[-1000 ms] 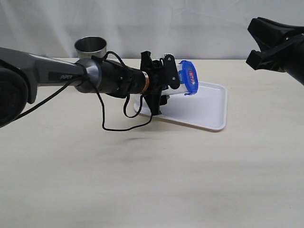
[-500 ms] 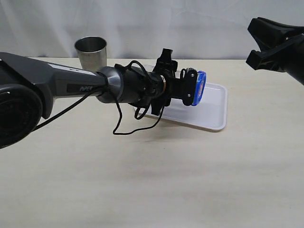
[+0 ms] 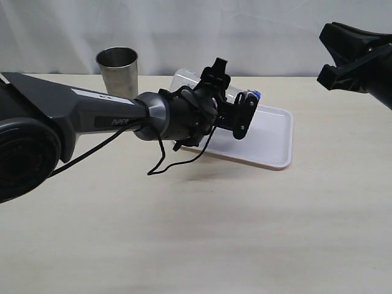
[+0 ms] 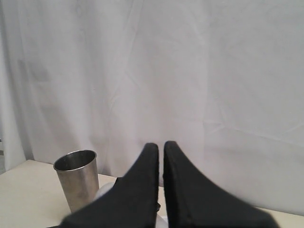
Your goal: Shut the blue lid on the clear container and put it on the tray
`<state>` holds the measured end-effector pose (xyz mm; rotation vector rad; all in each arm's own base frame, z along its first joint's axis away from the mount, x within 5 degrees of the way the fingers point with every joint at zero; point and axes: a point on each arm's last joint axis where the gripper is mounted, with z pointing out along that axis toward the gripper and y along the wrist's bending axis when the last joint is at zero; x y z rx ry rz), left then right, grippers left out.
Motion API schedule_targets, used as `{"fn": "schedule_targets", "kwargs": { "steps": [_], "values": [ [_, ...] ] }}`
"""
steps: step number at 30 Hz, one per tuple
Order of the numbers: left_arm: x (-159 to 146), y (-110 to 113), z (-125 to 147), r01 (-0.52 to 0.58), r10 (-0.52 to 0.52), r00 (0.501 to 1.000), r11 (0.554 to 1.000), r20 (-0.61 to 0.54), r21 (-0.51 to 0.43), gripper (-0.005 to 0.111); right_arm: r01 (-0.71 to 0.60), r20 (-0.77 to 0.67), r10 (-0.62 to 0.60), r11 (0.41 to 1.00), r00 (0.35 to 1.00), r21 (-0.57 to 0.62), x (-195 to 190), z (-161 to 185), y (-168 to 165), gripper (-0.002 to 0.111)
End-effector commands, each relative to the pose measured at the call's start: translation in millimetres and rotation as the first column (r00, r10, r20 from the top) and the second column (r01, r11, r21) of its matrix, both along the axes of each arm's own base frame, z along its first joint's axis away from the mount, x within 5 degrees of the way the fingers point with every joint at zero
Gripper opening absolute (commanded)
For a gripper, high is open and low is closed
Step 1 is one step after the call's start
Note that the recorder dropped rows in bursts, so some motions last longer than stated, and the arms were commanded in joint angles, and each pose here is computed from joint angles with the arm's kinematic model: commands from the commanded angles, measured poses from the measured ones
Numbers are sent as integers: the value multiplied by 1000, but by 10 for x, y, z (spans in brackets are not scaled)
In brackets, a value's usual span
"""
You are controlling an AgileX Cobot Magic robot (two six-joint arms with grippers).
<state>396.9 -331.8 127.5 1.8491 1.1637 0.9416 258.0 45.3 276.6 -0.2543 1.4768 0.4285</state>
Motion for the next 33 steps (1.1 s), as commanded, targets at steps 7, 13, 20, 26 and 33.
{"fn": "schedule_targets", "kwargs": {
  "steps": [7,13,20,26,33],
  "values": [
    [-71,-60,111,-36,31,997,997,76,64,0,12,-9,-12,1000,1000,-1,6,-17,-16,4],
    [-65,-44,120,-54,47,995,996,88,70,0,12,-9,-12,1000,1000,-1,6,-17,-16,4],
    [-66,-47,119,-50,44,995,996,86,69,0,12,-9,-12,1000,1000,-1,6,-17,-16,4],
    [-66,-47,119,-50,44,995,996,86,69,0,12,-9,-12,1000,1000,-1,6,-17,-16,4],
    [-69,-61,116,-30,23,996,997,85,76,0,12,-9,-12,1000,1000,-1,6,-17,-16,4]
  ]
}}
